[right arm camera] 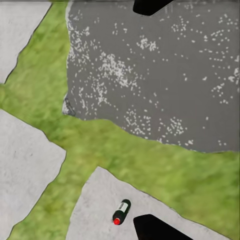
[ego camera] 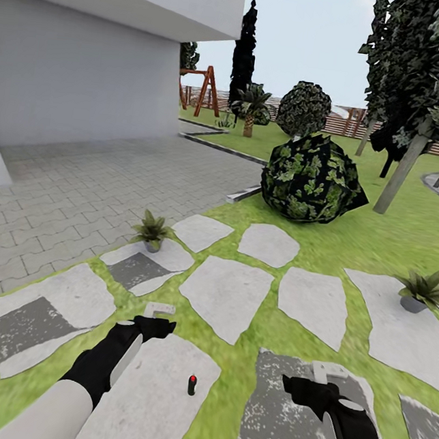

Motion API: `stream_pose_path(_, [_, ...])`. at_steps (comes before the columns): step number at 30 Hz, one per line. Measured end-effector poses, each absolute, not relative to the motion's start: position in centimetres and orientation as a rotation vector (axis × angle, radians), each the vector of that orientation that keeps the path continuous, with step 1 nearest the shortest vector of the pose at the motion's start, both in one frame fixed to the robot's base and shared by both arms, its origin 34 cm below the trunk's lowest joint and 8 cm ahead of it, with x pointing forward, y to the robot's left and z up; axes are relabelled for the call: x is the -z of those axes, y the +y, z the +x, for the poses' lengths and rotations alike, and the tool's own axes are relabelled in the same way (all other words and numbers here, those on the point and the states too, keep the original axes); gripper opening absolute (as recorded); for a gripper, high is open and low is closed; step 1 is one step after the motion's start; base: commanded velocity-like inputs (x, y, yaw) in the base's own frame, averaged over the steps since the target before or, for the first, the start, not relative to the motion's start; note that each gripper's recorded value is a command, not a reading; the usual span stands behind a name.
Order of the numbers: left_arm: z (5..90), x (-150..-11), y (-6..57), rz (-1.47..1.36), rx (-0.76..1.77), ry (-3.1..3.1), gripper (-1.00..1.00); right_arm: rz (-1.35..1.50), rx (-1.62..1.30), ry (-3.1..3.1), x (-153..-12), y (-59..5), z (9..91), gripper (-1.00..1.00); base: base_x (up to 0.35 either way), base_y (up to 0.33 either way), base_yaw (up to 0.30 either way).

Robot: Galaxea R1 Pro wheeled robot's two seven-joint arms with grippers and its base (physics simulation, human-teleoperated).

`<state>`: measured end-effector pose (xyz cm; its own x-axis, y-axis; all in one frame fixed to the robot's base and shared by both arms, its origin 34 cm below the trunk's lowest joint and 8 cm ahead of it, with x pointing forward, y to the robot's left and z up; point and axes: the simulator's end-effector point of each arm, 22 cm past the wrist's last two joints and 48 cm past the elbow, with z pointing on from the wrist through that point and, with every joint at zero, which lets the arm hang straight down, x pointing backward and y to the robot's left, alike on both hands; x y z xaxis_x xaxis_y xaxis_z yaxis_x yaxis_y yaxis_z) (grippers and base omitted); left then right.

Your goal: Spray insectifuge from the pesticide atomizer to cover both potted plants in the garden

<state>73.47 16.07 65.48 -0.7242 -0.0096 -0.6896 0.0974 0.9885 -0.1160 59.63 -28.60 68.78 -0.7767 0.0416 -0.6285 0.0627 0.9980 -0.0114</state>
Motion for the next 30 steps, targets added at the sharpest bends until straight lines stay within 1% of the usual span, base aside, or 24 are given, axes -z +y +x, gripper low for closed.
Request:
stream_pose_path(6, [74.2,-66.1,16.2,0.053,0.182,2.327,1.0,0.072,0.043,2.464,-68.7,-28.6,59.6,1.0,0.0,-0.072,0.0])
stream_pose_path(21, [74.1,-63.8,16.3,0.047,0.183,2.331,1.0,0.072,0.044,2.482,-66.4,-28.6,59.3,1.0,0.0,-0.001,0.0])
stream_pose_path(30, [73.9,-61.5,16.2,0.047,0.185,2.335,1.0,0.072,0.045,2.495,-64.1,-28.6,58.9,1.0,0.0,0.0,0.05])
